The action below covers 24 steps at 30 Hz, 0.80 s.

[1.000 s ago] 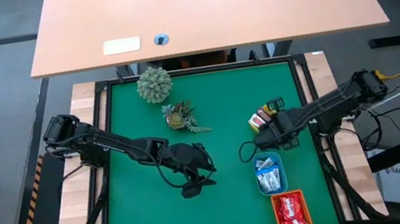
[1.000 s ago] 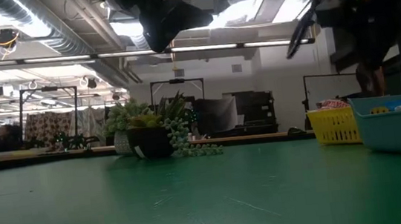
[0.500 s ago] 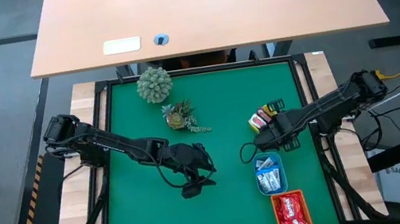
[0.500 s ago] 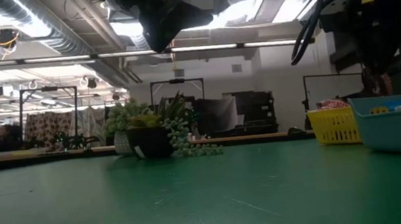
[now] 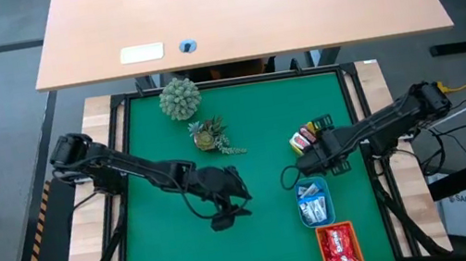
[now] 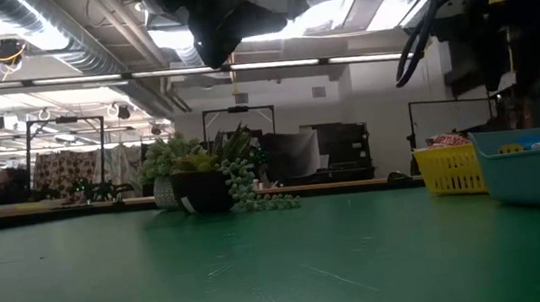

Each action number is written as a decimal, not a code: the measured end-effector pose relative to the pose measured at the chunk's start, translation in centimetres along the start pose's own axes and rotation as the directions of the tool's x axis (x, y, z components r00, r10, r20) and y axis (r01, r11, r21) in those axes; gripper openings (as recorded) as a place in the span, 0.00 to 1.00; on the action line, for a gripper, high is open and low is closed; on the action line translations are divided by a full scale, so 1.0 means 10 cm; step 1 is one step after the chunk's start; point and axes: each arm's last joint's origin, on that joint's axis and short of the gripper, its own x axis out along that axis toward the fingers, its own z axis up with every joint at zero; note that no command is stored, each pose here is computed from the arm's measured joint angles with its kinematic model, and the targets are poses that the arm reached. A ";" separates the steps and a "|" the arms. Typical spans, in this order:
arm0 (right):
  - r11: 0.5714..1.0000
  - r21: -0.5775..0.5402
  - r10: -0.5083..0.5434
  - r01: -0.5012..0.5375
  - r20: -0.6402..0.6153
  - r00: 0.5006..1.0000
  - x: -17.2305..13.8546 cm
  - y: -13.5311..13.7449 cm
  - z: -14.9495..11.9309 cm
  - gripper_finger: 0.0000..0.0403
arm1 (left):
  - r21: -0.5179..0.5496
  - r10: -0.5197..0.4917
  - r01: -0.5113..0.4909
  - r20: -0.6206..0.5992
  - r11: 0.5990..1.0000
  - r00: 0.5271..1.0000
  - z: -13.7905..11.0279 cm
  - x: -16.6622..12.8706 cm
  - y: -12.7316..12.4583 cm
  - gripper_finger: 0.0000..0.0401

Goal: Sort candy
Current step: Put the brown candy into the yellow bin, then return to Home Position

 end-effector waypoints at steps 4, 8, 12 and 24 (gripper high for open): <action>1.000 0.010 0.019 -0.019 -0.002 1.000 -0.16 -0.06 -0.04 0.44 | 0.002 -0.008 0.008 0.033 1.000 0.999 0.07 -0.10 -0.02 0.56; 0.996 0.053 0.060 -0.068 0.134 0.989 -0.41 -0.16 -0.08 0.43 | 0.006 -0.020 0.019 0.073 1.000 0.997 0.16 -0.27 -0.06 0.56; 0.991 0.094 0.071 -0.094 0.221 0.973 -0.65 -0.25 -0.10 0.43 | 0.005 -0.012 0.012 0.101 1.000 0.995 0.25 -0.52 -0.10 0.56; 0.948 0.137 0.175 -0.289 0.533 0.828 -1.41 -0.55 -0.38 0.43 | -0.025 0.156 -0.154 0.208 0.988 0.966 0.31 -1.73 -0.18 0.56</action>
